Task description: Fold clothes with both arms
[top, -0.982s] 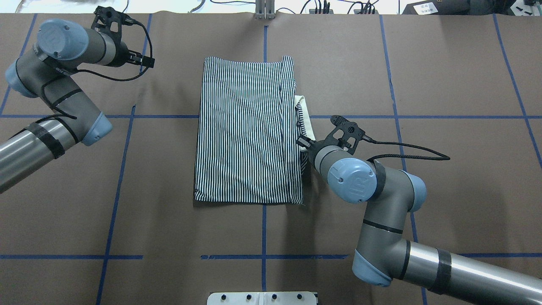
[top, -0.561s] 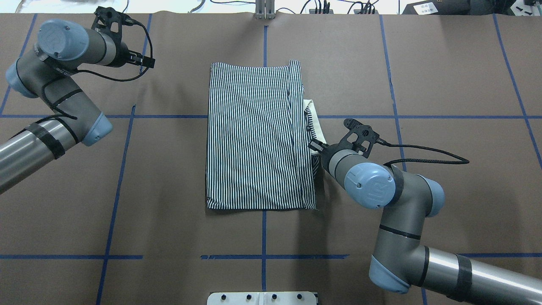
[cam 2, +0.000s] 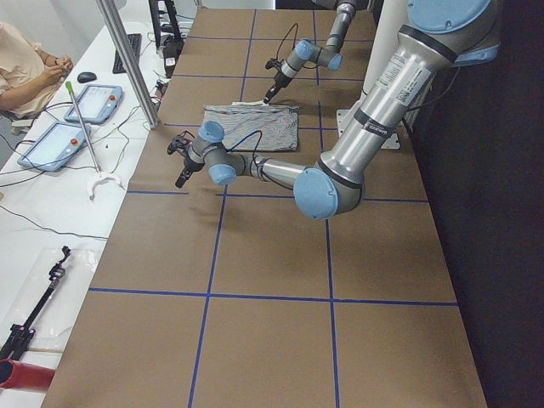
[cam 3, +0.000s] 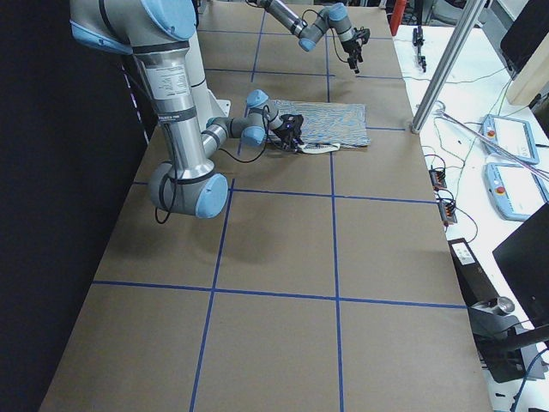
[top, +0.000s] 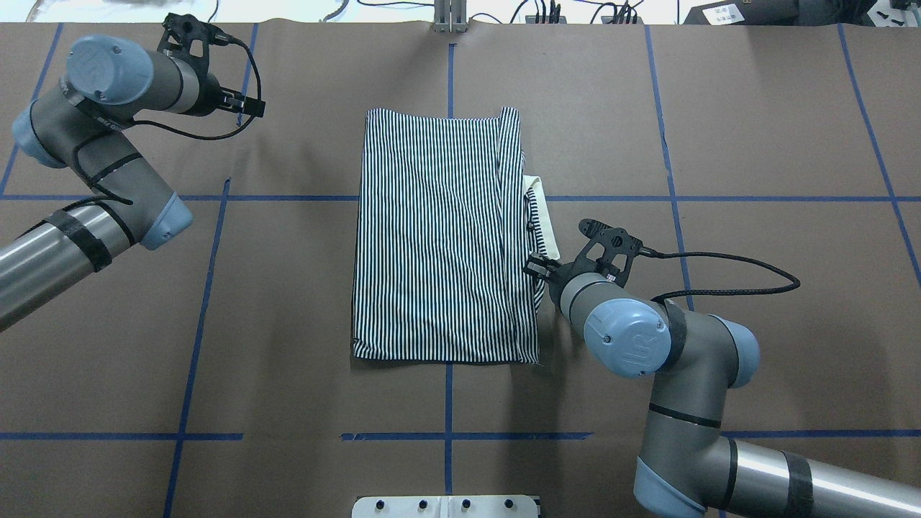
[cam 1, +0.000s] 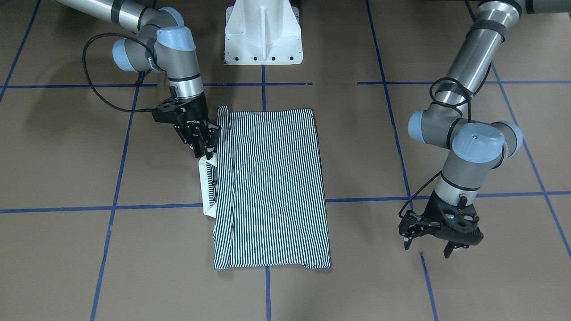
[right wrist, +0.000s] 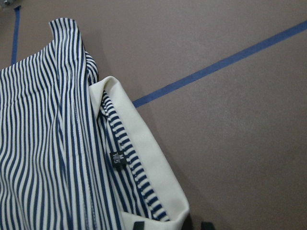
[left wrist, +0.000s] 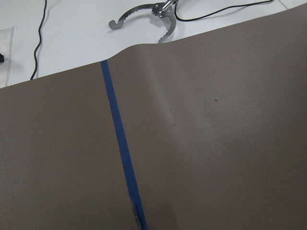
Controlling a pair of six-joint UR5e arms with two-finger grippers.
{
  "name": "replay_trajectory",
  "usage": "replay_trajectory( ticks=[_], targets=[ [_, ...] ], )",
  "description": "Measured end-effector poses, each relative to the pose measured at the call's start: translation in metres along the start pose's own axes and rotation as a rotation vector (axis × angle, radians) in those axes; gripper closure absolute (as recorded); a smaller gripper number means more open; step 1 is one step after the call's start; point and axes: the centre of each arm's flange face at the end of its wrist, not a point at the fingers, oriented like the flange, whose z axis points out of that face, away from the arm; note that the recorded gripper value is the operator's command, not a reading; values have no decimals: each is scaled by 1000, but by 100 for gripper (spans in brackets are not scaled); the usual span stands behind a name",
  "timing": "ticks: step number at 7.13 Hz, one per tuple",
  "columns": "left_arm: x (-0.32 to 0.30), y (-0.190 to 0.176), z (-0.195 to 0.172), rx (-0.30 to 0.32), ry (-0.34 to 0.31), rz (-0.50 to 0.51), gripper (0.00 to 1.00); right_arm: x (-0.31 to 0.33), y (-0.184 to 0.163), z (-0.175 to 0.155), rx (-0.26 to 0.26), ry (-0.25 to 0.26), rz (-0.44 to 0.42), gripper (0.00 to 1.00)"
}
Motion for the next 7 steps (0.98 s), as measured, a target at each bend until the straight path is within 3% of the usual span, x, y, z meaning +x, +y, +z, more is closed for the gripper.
replay_trajectory(
  ticks=[2, 5, 7],
  targets=[
    [1, 1, 0, 0, 1, -1, 0, -25, -2, -20, -52, 64, -146, 0],
    [2, 1, 0, 0, 2, -7, 0, -87, 5, -38, -150, 225, -369, 1],
    [2, 0, 0, 0, 3, -8, 0, -87, 17, -28, -211, 271, -494, 23]
  ],
)
